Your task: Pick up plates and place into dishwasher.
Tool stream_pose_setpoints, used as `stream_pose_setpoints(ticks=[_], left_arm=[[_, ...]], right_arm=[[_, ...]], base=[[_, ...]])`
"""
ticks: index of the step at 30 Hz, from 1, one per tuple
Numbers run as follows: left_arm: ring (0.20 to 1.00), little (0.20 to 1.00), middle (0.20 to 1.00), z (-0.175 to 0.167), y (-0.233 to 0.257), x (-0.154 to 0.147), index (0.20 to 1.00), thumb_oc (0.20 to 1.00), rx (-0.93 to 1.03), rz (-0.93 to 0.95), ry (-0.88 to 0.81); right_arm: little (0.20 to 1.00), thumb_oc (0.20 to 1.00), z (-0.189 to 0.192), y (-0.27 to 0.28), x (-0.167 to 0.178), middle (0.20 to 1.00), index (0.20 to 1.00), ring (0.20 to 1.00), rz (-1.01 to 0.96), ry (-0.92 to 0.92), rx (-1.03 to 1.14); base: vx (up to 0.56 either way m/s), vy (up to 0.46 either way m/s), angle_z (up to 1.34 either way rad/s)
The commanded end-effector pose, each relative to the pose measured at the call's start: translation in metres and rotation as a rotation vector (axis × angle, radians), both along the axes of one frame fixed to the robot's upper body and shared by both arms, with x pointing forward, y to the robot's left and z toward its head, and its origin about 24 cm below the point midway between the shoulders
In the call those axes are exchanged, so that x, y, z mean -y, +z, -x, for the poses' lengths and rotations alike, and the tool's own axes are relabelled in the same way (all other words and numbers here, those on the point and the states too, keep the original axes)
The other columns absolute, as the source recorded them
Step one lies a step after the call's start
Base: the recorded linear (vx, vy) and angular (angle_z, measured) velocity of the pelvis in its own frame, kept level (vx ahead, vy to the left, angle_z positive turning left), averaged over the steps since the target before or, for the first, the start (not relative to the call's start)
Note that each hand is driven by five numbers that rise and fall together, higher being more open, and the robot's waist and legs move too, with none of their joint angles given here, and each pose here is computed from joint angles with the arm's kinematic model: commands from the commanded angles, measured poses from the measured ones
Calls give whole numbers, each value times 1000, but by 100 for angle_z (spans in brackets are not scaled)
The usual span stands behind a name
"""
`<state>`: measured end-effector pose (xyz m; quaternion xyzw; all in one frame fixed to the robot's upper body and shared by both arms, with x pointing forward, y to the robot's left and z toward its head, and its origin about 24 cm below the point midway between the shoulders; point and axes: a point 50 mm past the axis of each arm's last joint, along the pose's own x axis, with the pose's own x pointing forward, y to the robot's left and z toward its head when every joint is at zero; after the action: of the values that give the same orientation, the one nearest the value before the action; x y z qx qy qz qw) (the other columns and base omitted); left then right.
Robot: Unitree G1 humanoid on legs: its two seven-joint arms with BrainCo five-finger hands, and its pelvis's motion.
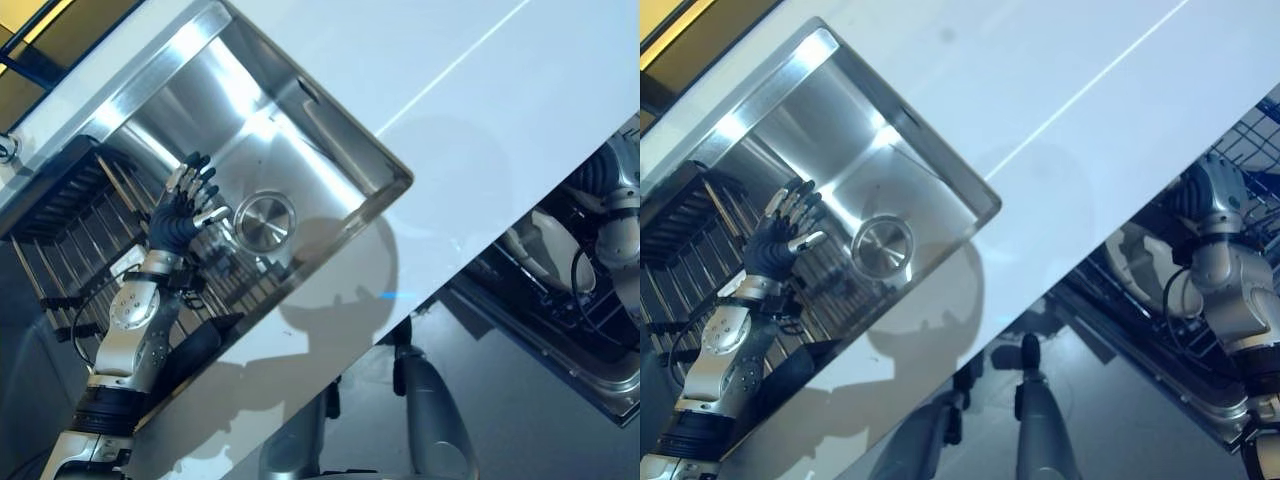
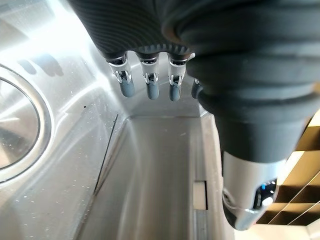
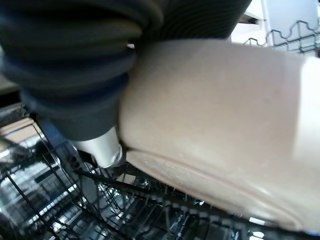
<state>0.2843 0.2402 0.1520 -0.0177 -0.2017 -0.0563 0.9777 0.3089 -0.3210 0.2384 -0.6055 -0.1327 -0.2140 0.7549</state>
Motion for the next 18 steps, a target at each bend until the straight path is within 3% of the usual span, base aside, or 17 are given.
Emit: stream_pose_setpoints(ticks=[1, 5, 18], left_arm=[[1000, 1000, 1000, 10, 13, -16, 1000, 1000, 59, -11, 47], [1000, 1000, 1000, 10, 15, -18, 1000, 1000, 66, -8, 48], [1000, 1000, 1000, 1, 20, -11, 1000, 1000, 88, -6, 41]], right_arm=[[200, 200, 0, 30, 5, 200, 200, 200, 167, -54, 8], [200, 200, -2, 30, 13, 200, 200, 200, 223, -102, -54], [200, 200, -19, 2, 37, 200, 200, 200, 32, -199, -238]], base=[[-40, -8, -2], [-35, -3, -1], [-26, 9, -1]])
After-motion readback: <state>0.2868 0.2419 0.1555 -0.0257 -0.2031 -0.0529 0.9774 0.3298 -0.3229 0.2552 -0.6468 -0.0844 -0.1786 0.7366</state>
